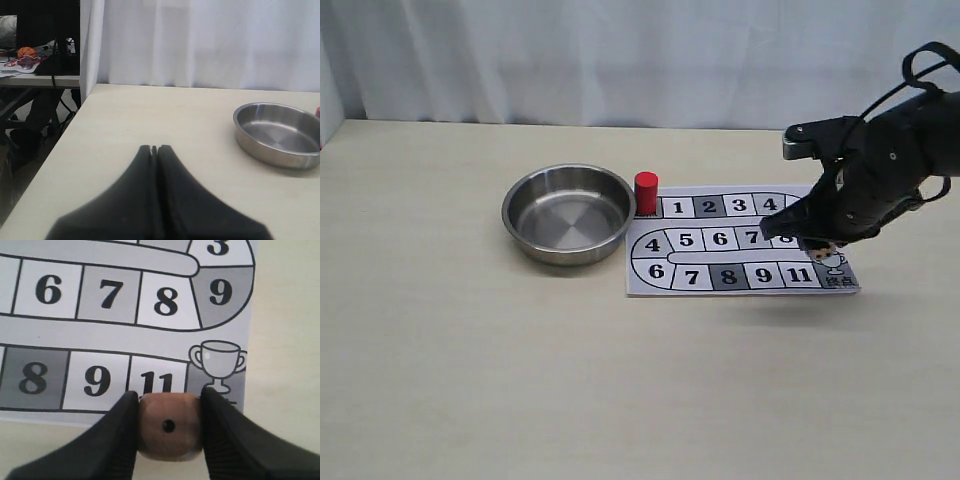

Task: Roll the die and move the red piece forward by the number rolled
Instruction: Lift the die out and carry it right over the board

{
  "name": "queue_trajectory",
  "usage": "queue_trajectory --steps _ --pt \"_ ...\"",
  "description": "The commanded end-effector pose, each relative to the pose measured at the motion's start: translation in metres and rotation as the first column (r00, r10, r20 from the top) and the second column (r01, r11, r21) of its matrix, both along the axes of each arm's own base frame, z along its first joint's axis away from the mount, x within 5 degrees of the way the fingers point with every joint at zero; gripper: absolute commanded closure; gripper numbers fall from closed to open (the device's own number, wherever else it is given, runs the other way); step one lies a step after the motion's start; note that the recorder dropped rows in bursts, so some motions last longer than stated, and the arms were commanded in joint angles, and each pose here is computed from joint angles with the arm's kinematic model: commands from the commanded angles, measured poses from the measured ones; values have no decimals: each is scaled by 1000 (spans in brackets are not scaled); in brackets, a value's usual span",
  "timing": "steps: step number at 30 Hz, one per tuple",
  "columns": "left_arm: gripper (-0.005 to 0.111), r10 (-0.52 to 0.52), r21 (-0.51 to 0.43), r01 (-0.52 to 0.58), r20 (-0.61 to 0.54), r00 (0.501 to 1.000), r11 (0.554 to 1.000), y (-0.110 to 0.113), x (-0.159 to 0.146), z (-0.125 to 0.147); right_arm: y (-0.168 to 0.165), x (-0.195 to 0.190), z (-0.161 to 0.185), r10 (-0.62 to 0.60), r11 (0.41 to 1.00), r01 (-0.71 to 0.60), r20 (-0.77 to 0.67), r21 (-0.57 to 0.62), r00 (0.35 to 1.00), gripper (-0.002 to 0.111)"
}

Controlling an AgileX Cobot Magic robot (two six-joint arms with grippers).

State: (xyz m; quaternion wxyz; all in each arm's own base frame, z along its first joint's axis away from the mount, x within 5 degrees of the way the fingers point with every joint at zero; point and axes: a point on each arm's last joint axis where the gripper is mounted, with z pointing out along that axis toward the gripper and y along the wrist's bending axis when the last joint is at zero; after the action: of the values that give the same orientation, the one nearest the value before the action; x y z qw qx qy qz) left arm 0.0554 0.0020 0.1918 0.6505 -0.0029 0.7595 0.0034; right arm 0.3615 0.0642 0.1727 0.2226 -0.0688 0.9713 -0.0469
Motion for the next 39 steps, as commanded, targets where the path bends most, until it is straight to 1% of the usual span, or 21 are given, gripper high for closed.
queue_trajectory --steps 1,3,5,9,11,13,17,20,23,25,27,28,29,31,34,39 --pt "107 -2 -7 2 11 1000 1000 0 0 0 -4 4 -6 34 999 -33 20 -33 999 104" --pt "107 -2 -7 2 11 1000 1000 0 0 0 -8 6 -8 72 994 -70 23 -84 997 104" --pt "107 -2 -7 2 11 1000 1000 0 0 0 -12 8 -11 81 991 -78 19 -111 997 104" --pt "107 -2 -7 2 11 1000 1000 0 0 0 -24 13 -16 42 992 -36 42 -121 998 104" --pt "107 -2 -7 2 11 1000 1000 0 0 0 -32 15 -18 6 994 0 51 -112 999 104" --pt "107 -2 -7 2 11 1000 1000 0 0 0 -38 17 -22 -21 996 26 52 -91 998 101" --pt "107 -2 -7 2 11 1000 1000 0 0 0 -41 20 -22 -66 998 67 76 -14 995 87" --pt "107 -2 -7 2 11 1000 1000 0 0 0 -32 22 -21 -83 991 72 102 111 991 77" --pt "107 -2 -7 2 11 1000 1000 0 0 0 -18 24 -23 -16 981 -7 115 196 993 63" --pt "107 -2 -7 2 11 1000 1000 0 0 0 -7 22 -23 28 964 -54 102 261 994 50" --pt "107 -2 -7 2 11 1000 1000 0 0 0 -2 21 -22 68 951 -98 109 294 992 37" --pt "107 -2 -7 2 11 1000 1000 0 0 0 -2 21 -22 73 949 -103 108 299 991 31" --pt "107 -2 -7 2 11 1000 1000 0 0 0 -2 21 -22 77 950 -105 107 295 991 26" --pt "107 -2 -7 2 11 1000 1000 0 0 0 -4 23 -21 31 952 -66 122 298 992 26" --pt "107 -2 -7 2 11 1000 1000 0 0 0 -8 25 -21 -7 957 -32 132 288 991 32" --pt "107 -2 -7 2 11 1000 1000 0 0 0 -9 24 -22 41 968 -72 134 241 990 44"
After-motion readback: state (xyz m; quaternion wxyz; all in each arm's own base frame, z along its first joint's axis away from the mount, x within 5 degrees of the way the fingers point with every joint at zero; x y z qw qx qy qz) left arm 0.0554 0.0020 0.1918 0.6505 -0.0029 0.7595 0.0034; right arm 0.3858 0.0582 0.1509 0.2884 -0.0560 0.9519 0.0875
